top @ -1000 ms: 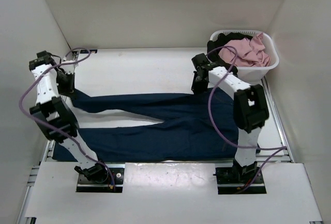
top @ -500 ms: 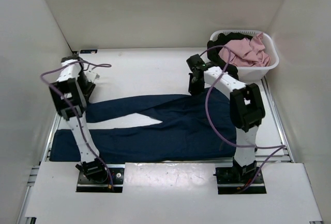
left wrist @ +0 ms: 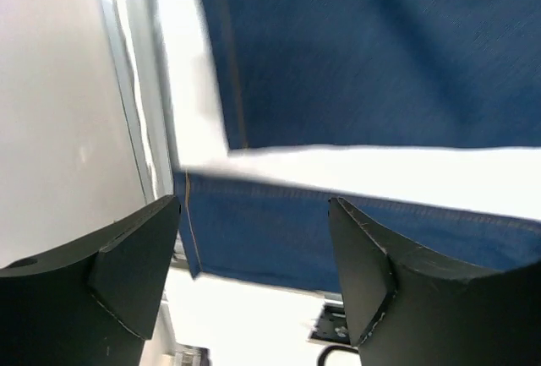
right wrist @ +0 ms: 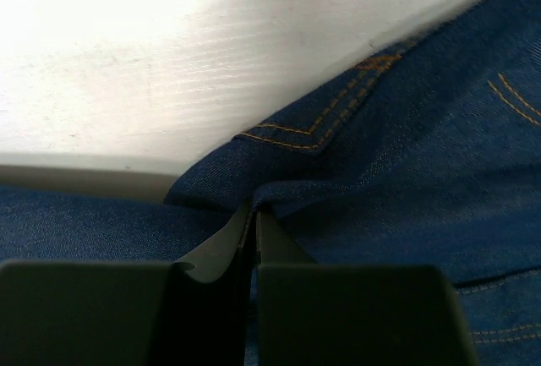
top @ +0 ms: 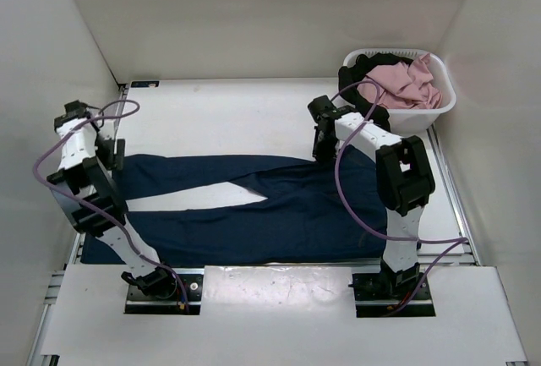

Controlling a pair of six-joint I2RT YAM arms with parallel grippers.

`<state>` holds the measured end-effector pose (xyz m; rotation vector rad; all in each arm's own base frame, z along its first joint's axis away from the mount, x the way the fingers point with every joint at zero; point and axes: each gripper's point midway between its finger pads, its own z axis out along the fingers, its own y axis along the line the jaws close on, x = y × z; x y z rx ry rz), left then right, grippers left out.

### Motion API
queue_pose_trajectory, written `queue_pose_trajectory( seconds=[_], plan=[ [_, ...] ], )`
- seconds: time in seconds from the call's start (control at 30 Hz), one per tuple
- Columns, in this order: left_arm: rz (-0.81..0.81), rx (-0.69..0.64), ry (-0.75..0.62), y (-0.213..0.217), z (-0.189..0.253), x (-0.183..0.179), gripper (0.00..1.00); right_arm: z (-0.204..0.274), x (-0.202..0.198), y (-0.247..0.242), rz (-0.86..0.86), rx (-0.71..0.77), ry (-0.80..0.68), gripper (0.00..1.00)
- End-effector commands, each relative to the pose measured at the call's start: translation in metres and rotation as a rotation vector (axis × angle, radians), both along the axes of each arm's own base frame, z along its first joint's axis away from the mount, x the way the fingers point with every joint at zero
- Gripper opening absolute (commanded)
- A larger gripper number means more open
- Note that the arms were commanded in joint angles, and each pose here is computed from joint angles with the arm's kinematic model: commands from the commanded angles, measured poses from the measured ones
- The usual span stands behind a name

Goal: Fold and stack the trousers
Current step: Fold the trousers

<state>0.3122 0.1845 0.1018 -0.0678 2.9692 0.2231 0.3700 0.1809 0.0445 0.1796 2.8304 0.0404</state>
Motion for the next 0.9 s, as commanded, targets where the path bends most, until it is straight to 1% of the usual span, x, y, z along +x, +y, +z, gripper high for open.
queue_pose_trajectory(
  seconds=[0.0, 0.03, 0.1, 0.17, 0.23, 0.3, 0.37, 0.4, 0.43, 0.47, 0.53, 0.57, 0.6, 0.63, 0.73, 0.77, 0.83, 0.87],
  plan=[
    [0.051, -0.064, -0.014, -0.003, -0.025, -0.018, 0.82, 0.021, -0.002, -0.015, -0.035, -0.049, -0.06, 0.0],
    [0.065, -0.067, -0.009, -0.001, -0.03, -0.022, 0.82, 0.021, -0.002, -0.015, -0.036, -0.049, -0.06, 0.0],
    [0.088, -0.111, 0.053, 0.001, -0.053, -0.032, 0.82, 0.018, -0.003, -0.015, -0.044, -0.047, -0.058, 0.0],
    [0.089, -0.122, 0.075, 0.001, -0.064, -0.032, 0.82, 0.017, -0.003, -0.01, -0.038, -0.03, -0.047, 0.0],
    [0.1, -0.135, 0.075, 0.003, -0.074, -0.024, 0.82, 0.016, -0.002, -0.005, -0.027, -0.028, -0.05, 0.0],
    [0.101, -0.177, 0.043, 0.0, -0.076, -0.01, 0.82, 0.016, -0.002, -0.005, -0.027, -0.028, -0.05, 0.0],
    [0.098, -0.184, 0.029, 0.004, -0.078, 0.002, 0.82, 0.016, -0.004, -0.002, -0.018, -0.028, -0.05, 0.0],
    [0.107, -0.201, 0.039, 0.002, -0.081, 0.002, 0.82, 0.017, -0.003, -0.003, -0.021, -0.037, -0.055, 0.0],
    [0.098, -0.21, 0.057, -0.001, -0.089, 0.004, 0.8, 0.017, -0.003, -0.003, -0.021, -0.037, -0.055, 0.0],
    [0.102, -0.214, 0.088, -0.002, -0.094, -0.001, 0.78, 0.02, -0.004, -0.004, -0.021, -0.036, -0.056, 0.0],
    [0.086, -0.232, 0.128, -0.008, -0.103, -0.007, 0.67, 0.021, -0.006, -0.007, -0.025, -0.047, -0.06, 0.0],
    [0.088, -0.244, 0.151, -0.011, -0.11, -0.012, 0.58, 0.025, -0.005, -0.009, -0.029, -0.053, -0.073, 0.0],
    [0.088, -0.244, 0.151, -0.011, -0.11, -0.012, 0.32, 0.022, -0.006, -0.013, -0.032, -0.07, -0.07, 0.0],
    [0.089, -0.25, 0.162, -0.012, -0.114, -0.013, 0.15, 0.022, -0.006, -0.013, -0.032, -0.07, -0.07, 0.0],
    [0.064, -0.252, 0.148, -0.01, -0.109, -0.008, 0.15, 0.033, 0.004, -0.01, -0.038, -0.065, -0.108, 0.0],
    [0.048, -0.232, 0.113, -0.005, -0.095, 0.0, 0.15, 0.033, 0.009, -0.012, -0.048, -0.063, -0.112, 0.0],
    [0.016, -0.206, 0.101, 0.004, -0.073, 0.0, 0.15, 0.042, 0.011, -0.016, -0.036, -0.092, -0.117, 0.0],
    [0.024, -0.154, 0.085, 0.019, -0.053, -0.004, 0.15, 0.046, 0.012, -0.016, -0.036, -0.09, -0.122, 0.0]
  ],
)
